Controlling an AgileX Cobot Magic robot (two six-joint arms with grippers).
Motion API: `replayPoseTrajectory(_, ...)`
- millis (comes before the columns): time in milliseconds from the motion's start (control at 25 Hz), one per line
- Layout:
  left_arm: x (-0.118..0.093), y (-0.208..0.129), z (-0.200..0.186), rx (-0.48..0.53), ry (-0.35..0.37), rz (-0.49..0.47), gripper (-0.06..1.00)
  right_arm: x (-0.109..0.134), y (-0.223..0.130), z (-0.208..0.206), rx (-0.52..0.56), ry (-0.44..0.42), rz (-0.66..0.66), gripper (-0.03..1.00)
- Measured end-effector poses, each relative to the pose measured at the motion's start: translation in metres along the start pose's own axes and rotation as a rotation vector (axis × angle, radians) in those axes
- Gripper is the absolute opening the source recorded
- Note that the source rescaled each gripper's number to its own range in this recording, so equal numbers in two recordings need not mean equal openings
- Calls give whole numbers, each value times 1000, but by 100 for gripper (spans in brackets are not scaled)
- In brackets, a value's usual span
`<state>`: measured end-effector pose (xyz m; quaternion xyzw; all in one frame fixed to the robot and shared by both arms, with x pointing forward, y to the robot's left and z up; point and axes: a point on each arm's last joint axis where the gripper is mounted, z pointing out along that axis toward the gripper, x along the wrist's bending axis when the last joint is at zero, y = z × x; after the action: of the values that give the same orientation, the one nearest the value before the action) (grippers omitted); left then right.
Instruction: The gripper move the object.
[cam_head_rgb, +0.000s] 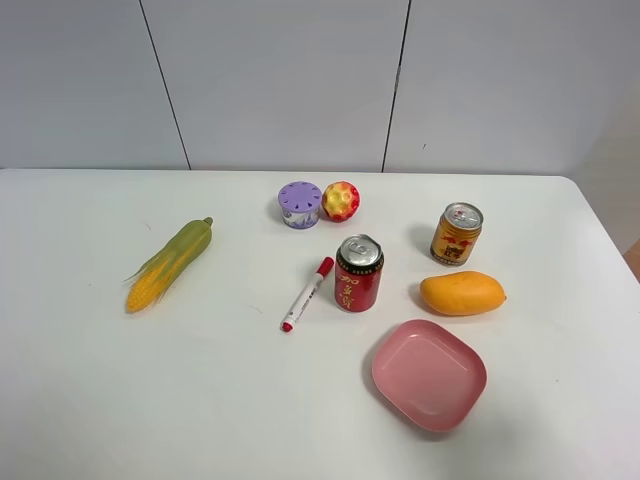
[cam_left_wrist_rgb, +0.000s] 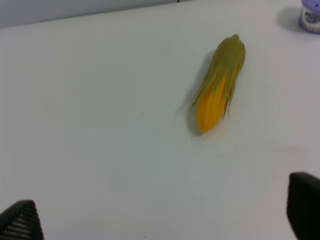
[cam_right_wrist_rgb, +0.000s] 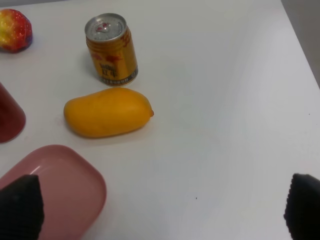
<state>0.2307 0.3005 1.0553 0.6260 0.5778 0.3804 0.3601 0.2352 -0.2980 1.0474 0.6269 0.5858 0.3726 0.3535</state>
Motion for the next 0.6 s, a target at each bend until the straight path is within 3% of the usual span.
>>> replayPoseTrajectory(600,0,0,1,-7,1,1,99,0,0,0,0,0,0,100)
